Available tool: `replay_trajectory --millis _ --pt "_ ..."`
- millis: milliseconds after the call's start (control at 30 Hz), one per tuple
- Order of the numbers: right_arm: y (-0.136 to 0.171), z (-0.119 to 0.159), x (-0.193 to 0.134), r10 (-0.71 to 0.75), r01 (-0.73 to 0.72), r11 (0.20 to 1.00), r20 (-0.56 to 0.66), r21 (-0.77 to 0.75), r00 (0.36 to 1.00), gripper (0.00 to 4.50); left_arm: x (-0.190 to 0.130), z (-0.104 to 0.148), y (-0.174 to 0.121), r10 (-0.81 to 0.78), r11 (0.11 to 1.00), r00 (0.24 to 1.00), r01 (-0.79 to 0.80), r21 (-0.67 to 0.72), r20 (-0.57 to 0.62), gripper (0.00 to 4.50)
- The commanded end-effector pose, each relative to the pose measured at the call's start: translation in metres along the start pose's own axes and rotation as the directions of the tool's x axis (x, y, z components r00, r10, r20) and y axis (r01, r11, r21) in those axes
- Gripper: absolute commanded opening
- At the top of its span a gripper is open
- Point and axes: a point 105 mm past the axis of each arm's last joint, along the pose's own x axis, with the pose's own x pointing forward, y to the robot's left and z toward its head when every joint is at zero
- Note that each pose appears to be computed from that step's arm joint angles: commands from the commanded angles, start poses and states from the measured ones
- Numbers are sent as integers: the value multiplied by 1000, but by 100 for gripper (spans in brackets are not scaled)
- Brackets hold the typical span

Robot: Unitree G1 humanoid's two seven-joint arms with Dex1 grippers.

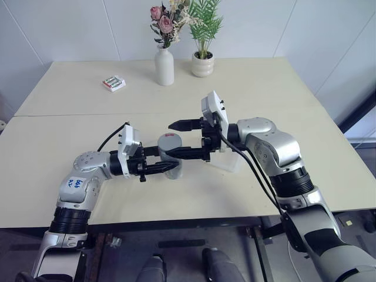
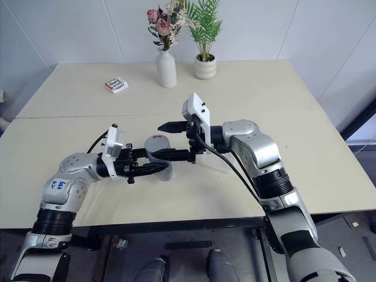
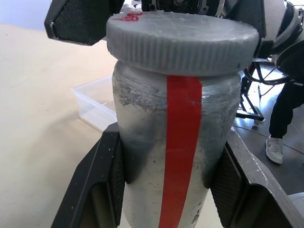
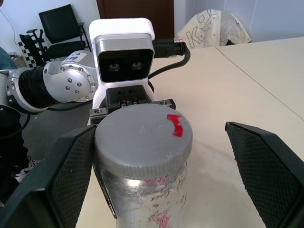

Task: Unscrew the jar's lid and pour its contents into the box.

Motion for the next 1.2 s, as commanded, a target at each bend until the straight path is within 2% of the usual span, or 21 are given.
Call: replay_trajectory --millis 33,700,1067,1200 --pt "-9 12 -18 -66 67 997 34 -34 997 448 2 14 -6 -42 998 998 40 53 37 198" --pt "-18 3 -41 -124 124 992 -3 -6 992 448 3 13 -7 -45 998 998 43 48 39 198" --pt "4 20 -50 -9 7 999 57 36 998 448 0 13 -7 -38 998 999 37 47 36 198" --pt "10 24 -39 30 -33 999 67 40 997 448 0 12 -8 -41 998 999 40 45 34 198"
